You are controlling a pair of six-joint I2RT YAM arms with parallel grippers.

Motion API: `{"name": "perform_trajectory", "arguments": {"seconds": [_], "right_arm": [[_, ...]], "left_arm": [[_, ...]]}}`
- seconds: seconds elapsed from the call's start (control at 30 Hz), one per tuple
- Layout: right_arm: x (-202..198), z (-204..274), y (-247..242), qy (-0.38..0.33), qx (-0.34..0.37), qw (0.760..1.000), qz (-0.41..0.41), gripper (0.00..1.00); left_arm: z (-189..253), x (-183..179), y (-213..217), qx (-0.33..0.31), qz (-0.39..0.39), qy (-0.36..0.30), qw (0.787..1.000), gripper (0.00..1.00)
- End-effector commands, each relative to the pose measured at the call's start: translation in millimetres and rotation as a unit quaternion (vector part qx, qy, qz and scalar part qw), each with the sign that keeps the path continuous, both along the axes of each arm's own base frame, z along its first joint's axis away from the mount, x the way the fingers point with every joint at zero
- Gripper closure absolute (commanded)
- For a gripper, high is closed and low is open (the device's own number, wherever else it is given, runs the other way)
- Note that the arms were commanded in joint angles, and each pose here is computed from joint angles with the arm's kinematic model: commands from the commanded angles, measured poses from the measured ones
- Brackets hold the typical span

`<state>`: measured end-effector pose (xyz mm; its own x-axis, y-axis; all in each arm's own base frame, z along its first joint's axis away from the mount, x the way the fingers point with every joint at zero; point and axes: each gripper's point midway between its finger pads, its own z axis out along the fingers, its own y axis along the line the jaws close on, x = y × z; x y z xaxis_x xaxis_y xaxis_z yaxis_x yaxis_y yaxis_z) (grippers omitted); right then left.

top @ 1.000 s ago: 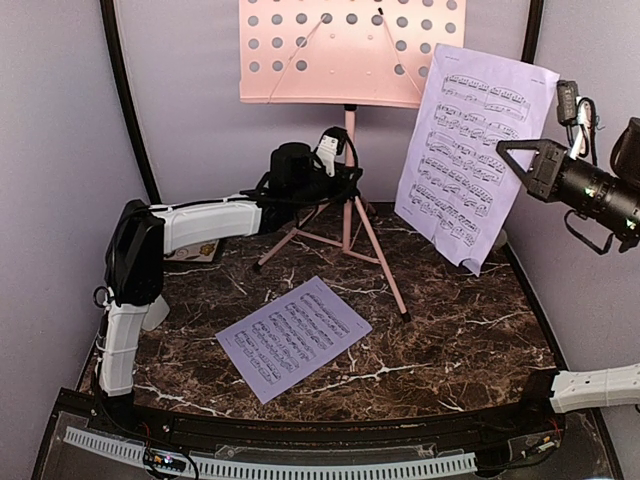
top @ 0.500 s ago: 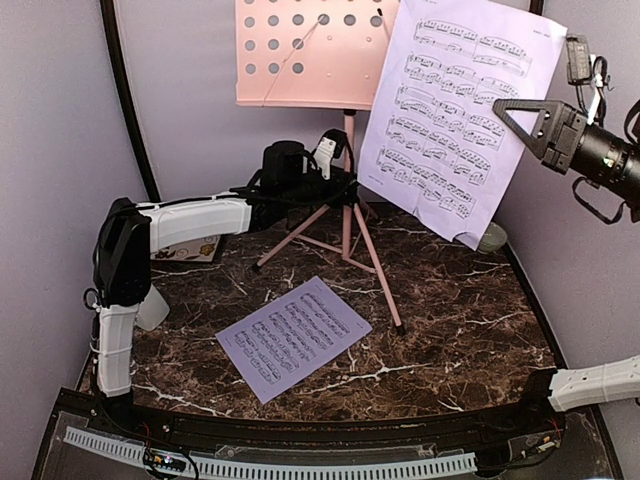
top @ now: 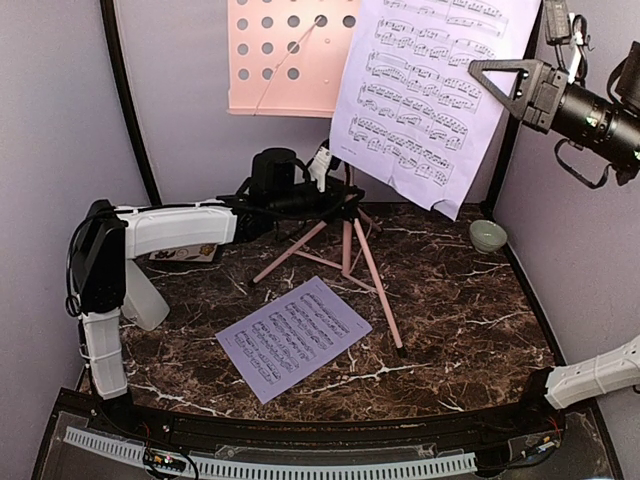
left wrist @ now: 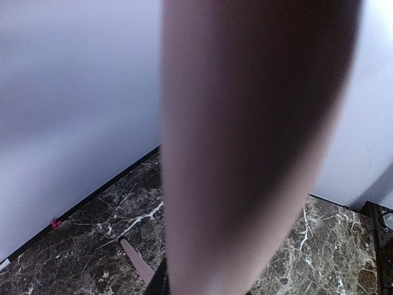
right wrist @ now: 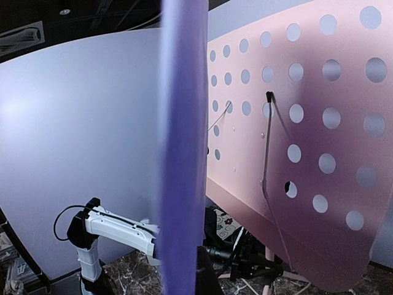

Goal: Set up the instrument practice props

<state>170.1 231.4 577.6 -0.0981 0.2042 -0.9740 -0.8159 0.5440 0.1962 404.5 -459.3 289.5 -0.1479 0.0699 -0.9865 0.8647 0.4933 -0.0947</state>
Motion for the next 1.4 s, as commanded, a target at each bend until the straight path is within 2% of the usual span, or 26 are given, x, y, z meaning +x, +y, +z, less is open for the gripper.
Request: {"name": "perform_trajectory", "arguments": {"seconds": [0.0, 0.03, 0.1, 0.2, 0.27, 0.4, 0.53, 0.6, 0.7, 0.77, 0.93, 1.1, 1.27, 1.37], "right_arm": [[0, 38, -11, -0.034, 0.034, 0.999, -0.020, 1.00], [3, 40, -10, -0.033, 0.035, 0.999, -0.025, 1.00], [9, 42, -6, -0.033, 0.033, 0.998, -0.034, 1.00], [17, 48, -5, -0.031, 0.036, 0.998, -0.048, 1.00], [21, 52, -6, -0.029, 0.038, 0.997, -0.059, 1.00], [27, 56, -12, -0.027, 0.036, 0.996, -0.082, 1.00], [30, 55, -14, -0.022, 0.034, 0.995, -0.095, 1.00], [31, 54, -16, -0.021, 0.035, 0.994, -0.102, 1.00], [32, 57, -21, -0.025, 0.037, 0.993, -0.110, 1.00], [32, 58, -21, -0.028, 0.039, 0.993, -0.111, 1.00], [35, 54, -12, -0.038, 0.027, 0.993, -0.105, 1.00], [39, 57, -10, -0.051, 0.026, 0.992, -0.111, 1.00], [41, 58, -2, -0.057, 0.023, 0.993, -0.103, 1.00], [42, 60, -1, -0.061, 0.023, 0.992, -0.103, 1.00]], "left_arm": [[32, -53, -4, -0.021, -0.068, 0.045, 0.996, 1.00], [30, -53, -3, -0.018, -0.065, 0.048, 0.997, 1.00], [29, -53, 1, -0.017, -0.055, 0.049, 0.997, 0.92], [30, -52, 12, -0.016, -0.031, 0.047, 0.998, 0.62], [33, -54, 24, -0.016, -0.011, 0.045, 0.999, 0.47], [29, -56, 60, -0.016, 0.047, 0.066, 0.997, 0.34], [15, -55, 118, -0.022, 0.122, 0.112, 0.986, 0.31], [15, -57, 150, -0.020, 0.170, 0.114, 0.979, 0.30], [42, -62, 194, -0.030, 0.234, 0.077, 0.969, 0.31], [86, -71, 209, -0.036, 0.244, 0.018, 0.969, 0.32], [174, -99, 210, -0.026, 0.226, -0.138, 0.964, 0.29], [239, -126, 201, -0.032, 0.212, -0.244, 0.946, 0.32], [282, -151, 186, -0.049, 0.196, -0.304, 0.931, 0.34], [292, -171, 159, -0.028, 0.165, -0.339, 0.926, 0.36]]}}
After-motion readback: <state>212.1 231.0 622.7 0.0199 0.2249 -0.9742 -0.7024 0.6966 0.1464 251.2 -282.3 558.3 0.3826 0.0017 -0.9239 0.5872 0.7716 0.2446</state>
